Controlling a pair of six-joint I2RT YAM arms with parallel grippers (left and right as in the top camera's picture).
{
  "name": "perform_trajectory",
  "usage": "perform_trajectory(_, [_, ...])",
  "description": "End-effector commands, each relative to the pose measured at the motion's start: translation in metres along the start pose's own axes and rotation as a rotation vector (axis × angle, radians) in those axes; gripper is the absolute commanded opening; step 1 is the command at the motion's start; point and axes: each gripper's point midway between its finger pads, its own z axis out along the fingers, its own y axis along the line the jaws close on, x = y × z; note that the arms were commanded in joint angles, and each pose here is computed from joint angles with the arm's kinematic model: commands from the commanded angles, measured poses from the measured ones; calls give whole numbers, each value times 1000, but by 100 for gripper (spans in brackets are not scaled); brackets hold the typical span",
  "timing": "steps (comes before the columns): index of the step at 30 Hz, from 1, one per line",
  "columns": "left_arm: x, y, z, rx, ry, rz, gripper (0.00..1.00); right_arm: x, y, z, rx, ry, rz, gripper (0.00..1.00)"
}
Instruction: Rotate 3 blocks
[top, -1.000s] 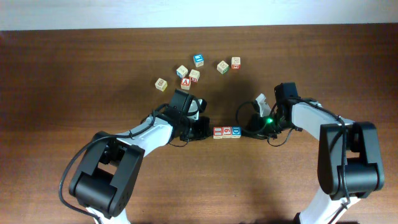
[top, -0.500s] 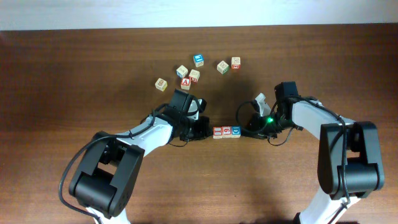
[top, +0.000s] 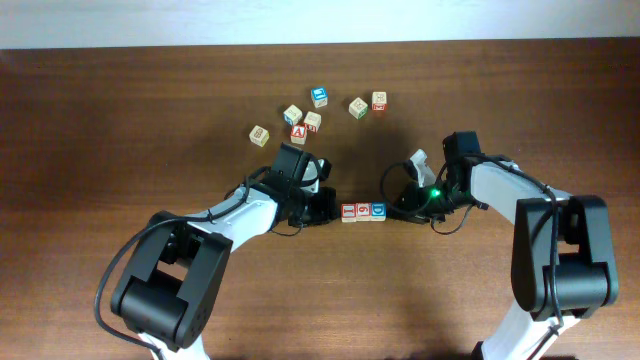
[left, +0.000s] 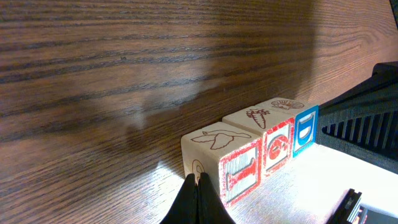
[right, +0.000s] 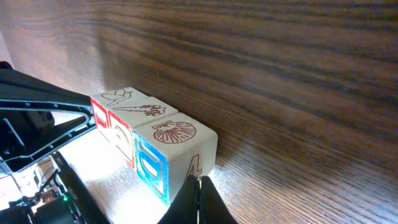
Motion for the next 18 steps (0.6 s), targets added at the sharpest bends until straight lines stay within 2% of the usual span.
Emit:
perform_trajectory(1, [5,1,4,5,19,-9,0,-7,16,-9,-47,-26,-40,4])
perform_trajectory(18, [5,1,4,6,19,-9,0,-5,36,-9,-43,-26,-103,4])
